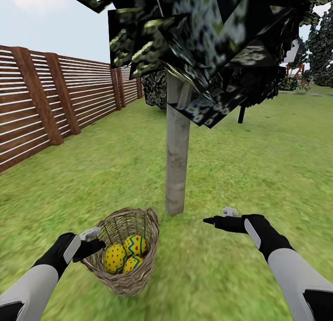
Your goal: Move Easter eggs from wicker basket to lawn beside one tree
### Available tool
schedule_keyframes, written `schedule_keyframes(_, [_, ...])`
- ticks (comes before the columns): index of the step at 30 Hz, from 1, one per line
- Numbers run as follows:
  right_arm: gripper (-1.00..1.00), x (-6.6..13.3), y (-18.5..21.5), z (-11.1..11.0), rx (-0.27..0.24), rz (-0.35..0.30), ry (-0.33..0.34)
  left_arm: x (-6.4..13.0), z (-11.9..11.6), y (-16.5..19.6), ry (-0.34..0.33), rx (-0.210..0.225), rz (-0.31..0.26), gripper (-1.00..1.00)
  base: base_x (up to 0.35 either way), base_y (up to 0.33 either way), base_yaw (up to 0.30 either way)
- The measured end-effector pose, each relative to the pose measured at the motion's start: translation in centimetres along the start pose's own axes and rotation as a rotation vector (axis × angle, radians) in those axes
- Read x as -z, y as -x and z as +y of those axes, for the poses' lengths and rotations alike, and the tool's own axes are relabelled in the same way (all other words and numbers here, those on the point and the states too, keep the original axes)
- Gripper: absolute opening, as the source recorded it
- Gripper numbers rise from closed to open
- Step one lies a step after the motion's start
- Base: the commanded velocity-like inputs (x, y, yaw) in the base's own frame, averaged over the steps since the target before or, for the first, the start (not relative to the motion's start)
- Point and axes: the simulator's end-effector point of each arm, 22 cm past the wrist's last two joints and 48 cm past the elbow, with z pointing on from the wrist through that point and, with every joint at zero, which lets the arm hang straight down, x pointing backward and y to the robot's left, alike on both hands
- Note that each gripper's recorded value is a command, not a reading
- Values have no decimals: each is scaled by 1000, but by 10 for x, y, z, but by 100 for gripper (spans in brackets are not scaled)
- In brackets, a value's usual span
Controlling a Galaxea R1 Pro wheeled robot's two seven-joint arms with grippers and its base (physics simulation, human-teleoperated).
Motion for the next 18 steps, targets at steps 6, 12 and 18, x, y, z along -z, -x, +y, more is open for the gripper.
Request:
schedule_keyframes(6, [100,-7,-11,-5,0,1,1,-4,5,8,13,-25,-36,100,0,0,0])
schedule_keyframes(12, [100,-14,-20,-11,-2,2,0,-5,8,19,7,-22,-72,100,0,0,0])
schedule_keyframes(18, [100,-10,-15,-9,-3,2,-1,-5,9,10,11,-17,-38,100,0,0,0])
